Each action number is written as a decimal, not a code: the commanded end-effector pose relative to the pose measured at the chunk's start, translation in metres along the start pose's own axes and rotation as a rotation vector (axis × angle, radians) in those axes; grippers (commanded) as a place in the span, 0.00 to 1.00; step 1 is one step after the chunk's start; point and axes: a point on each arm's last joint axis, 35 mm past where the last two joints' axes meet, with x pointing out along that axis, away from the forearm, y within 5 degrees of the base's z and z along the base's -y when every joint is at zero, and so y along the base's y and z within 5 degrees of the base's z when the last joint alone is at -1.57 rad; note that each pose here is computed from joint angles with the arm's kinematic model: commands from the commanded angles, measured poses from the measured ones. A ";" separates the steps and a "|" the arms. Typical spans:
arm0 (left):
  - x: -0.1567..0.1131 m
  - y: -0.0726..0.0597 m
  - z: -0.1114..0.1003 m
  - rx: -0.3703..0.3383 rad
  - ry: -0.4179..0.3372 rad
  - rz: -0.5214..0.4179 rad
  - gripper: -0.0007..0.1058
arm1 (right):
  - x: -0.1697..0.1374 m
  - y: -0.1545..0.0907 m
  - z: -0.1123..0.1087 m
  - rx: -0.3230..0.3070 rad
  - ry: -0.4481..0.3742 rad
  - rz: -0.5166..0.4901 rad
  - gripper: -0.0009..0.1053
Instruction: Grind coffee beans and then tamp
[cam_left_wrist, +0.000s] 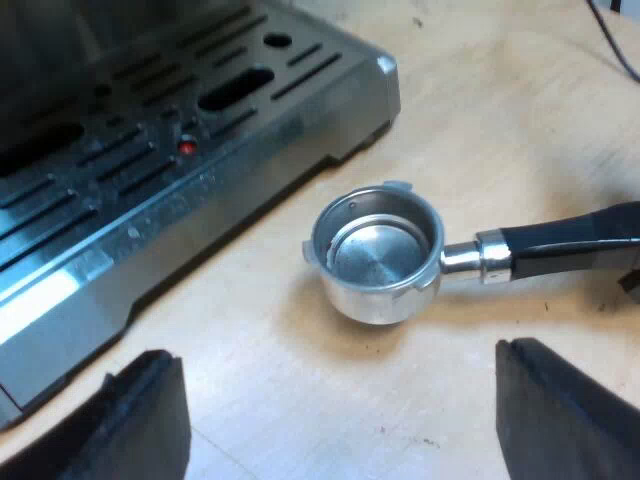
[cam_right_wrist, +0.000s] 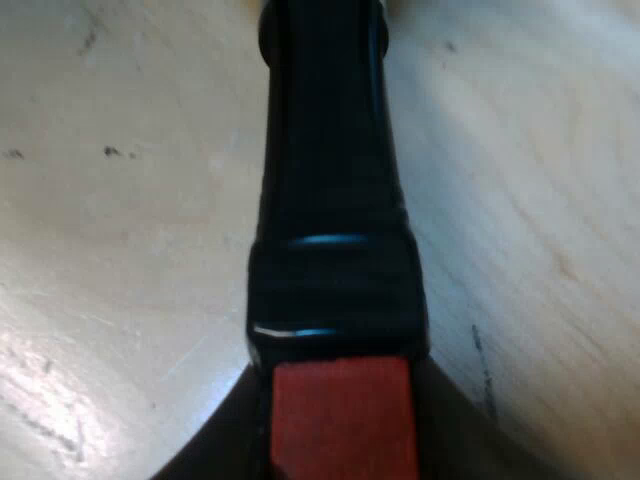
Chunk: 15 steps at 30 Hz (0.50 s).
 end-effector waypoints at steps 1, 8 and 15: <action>0.003 0.000 0.002 0.010 -0.007 -0.006 0.63 | 0.005 0.000 0.008 0.010 -0.039 -0.013 0.01; 0.004 0.000 0.002 0.010 -0.004 -0.027 0.63 | 0.020 0.005 0.003 -0.012 0.016 -0.011 0.01; 0.004 -0.001 0.002 0.009 -0.001 -0.041 0.63 | 0.026 0.009 -0.002 -0.024 0.059 0.045 0.01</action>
